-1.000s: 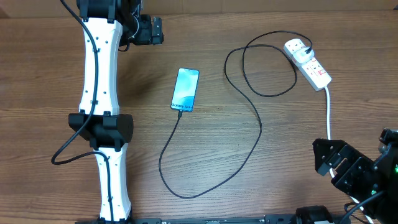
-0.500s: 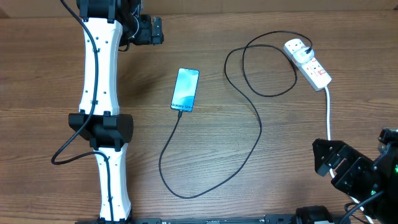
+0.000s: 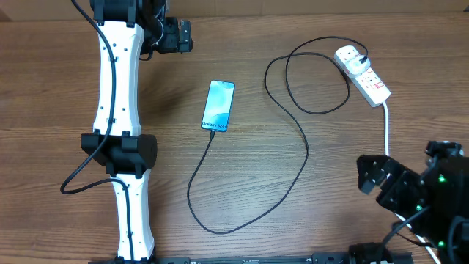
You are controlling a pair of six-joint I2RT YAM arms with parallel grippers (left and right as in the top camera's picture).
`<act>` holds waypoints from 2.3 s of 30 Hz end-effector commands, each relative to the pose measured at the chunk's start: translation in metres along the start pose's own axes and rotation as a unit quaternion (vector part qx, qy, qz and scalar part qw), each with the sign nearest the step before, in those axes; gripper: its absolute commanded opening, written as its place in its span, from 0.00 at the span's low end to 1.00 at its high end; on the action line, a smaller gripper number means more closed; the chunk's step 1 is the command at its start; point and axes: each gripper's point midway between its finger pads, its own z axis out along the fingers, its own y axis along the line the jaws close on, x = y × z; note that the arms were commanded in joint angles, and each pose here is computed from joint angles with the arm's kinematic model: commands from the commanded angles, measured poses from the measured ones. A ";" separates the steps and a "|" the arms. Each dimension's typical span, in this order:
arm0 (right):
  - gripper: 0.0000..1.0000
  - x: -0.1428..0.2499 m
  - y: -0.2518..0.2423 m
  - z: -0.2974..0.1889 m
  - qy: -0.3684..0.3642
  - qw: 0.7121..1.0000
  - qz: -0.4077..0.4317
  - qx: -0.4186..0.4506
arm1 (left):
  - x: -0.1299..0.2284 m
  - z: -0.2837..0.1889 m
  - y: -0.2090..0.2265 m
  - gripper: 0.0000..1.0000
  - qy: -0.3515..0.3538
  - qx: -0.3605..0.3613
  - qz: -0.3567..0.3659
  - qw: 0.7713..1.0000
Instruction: Plug charger to phone and switch on socket
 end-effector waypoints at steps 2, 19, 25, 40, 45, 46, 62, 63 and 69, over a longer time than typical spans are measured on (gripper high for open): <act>1.00 0.009 -0.005 0.008 -0.030 0.999 -0.008 -0.024 | -0.001 -0.003 0.003 1.00 -0.005 -0.007 -0.003 1.000; 1.00 0.007 -0.002 0.057 -0.207 0.966 -0.074 -0.139 | -0.001 -0.003 0.003 1.00 -0.005 -0.007 -0.003 1.000; 1.00 0.006 -0.002 0.083 -0.256 0.949 -0.076 -0.170 | -0.001 -0.003 0.003 1.00 -0.005 -0.007 -0.003 1.000; 1.00 0.007 0.013 0.101 -0.358 0.889 -0.170 -0.230 | -0.001 -0.003 0.003 0.99 -0.005 -0.007 -0.003 1.000; 1.00 0.000 0.022 0.087 -0.396 0.863 -0.206 -0.238 | -0.001 -0.003 0.003 1.00 -0.005 -0.007 -0.003 1.000; 1.00 -0.002 0.023 0.085 -0.401 0.859 -0.210 -0.237 | -0.001 -0.003 0.003 1.00 -0.005 -0.007 -0.003 1.000; 1.00 0.001 0.021 0.104 -0.427 0.843 -0.217 -0.246 | -0.001 -0.003 0.003 1.00 -0.005 -0.007 -0.003 1.000; 1.00 0.001 0.021 0.106 -0.431 0.840 -0.216 -0.248 | -0.001 -0.003 0.003 1.00 -0.005 -0.007 -0.003 1.000; 1.00 0.003 0.021 0.110 -0.442 0.832 -0.218 -0.255 | -0.001 -0.003 0.003 1.00 -0.005 -0.007 -0.003 1.000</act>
